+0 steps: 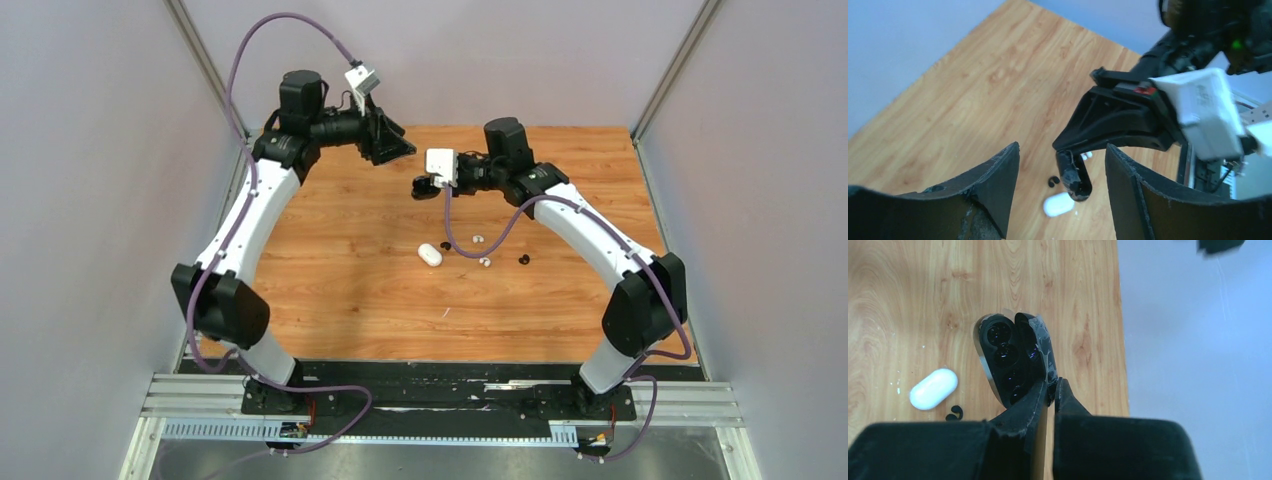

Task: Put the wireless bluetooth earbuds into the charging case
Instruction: Adjust the charging case.

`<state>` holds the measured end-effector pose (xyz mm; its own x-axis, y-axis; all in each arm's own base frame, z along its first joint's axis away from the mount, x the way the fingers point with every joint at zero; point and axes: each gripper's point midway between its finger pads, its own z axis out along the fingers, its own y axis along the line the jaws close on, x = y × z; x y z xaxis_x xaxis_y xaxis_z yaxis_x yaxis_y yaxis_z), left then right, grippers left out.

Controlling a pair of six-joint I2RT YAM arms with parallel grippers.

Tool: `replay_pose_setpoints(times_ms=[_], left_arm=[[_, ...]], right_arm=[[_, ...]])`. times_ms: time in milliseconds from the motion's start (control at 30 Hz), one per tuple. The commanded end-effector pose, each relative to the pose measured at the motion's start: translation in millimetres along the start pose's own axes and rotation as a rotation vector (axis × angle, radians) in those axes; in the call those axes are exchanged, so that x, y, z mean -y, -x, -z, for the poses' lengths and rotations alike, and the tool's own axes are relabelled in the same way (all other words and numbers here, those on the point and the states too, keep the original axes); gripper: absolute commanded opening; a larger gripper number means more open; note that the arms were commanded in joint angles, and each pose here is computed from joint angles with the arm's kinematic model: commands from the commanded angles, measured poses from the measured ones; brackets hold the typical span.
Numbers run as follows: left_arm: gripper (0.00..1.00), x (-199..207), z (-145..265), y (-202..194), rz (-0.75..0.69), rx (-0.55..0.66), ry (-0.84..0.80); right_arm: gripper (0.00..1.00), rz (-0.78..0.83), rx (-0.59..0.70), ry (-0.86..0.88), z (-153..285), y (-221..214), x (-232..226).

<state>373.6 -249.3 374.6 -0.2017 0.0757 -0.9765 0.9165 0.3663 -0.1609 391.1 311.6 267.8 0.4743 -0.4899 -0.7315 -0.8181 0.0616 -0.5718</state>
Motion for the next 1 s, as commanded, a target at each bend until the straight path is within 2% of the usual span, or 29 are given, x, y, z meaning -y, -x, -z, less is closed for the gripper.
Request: replay_pose_setpoints(times_ms=[0,33,67,100,333,533,800,967], left_arm=[[0.68,-7,-7,-32,0.223,-0.174,-0.003],[0.67,-10,-8,-47,0.27,-0.228,0.001],[0.66,-10,-7,-41,0.239,-0.228,0.0],[0.66,-11,-7,-51,0.271,-0.263,-0.003],[0.59,-2,-9,-65,0.33,-0.328,-0.074],[0.63,9,-12,-71,0.376,-0.344,-0.127],[0.52,10,-21,-89,0.376,-0.396,-0.136],[0.57,13,-21,-100,0.355,-0.428,-0.135]], right_arm=[[0.0,0.216,-0.008,-0.011,13,21,8],[0.0,0.237,-0.014,-0.007,13,21,7],[0.0,0.251,-0.019,-0.002,13,21,7],[0.0,0.258,-0.021,0.003,12,22,7],[0.0,0.241,-0.043,0.067,5,26,-1],[0.0,0.226,-0.08,0.115,-1,18,-9],[0.0,0.212,-0.098,0.136,-7,19,-13],[0.0,0.204,-0.101,0.134,-7,21,-13]])
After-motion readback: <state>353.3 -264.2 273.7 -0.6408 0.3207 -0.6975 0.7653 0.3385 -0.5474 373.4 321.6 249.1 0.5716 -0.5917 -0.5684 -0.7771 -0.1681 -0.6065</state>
